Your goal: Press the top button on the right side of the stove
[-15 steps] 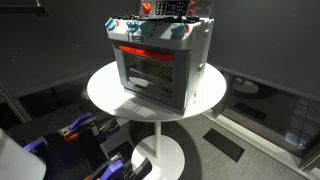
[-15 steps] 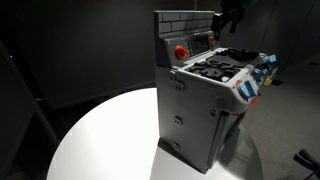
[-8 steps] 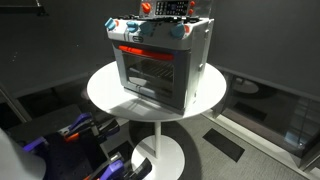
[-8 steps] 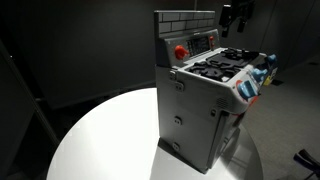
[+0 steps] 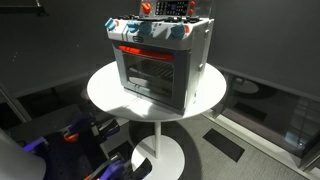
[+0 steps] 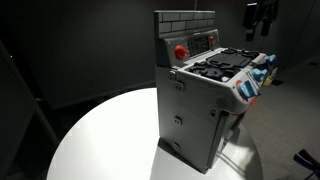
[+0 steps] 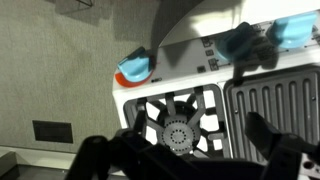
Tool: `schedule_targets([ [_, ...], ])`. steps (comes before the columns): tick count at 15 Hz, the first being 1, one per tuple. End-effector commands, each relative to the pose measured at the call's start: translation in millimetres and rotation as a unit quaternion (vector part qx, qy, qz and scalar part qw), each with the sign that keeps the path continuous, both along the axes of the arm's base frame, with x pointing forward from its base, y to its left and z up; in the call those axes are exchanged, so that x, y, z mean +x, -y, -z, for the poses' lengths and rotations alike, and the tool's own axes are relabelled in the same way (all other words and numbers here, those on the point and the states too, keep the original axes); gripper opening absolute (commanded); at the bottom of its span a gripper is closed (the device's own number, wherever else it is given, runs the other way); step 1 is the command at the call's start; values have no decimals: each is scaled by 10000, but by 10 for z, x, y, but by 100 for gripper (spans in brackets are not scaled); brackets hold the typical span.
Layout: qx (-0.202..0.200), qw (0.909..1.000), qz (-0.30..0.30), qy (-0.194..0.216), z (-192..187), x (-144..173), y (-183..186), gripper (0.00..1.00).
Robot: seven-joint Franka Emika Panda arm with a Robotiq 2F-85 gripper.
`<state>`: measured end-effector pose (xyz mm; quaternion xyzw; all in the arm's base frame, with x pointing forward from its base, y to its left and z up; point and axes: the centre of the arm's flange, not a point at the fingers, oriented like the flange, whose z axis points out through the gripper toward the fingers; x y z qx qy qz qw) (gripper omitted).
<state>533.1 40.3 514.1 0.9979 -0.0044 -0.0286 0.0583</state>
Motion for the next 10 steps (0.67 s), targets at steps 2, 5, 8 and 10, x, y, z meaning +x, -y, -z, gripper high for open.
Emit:
schedule_targets([
  [2, 15, 9998, -11, -209, 56, -438, 57, 100],
  [5, 14, 9995, -20, -303, 147, -521, 73, 100],
  [8, 54, 9993, -33, -369, 205, -547, 88, 100],
  [10, -59, 9992, 13, -383, 242, -447, 38, 100],
])
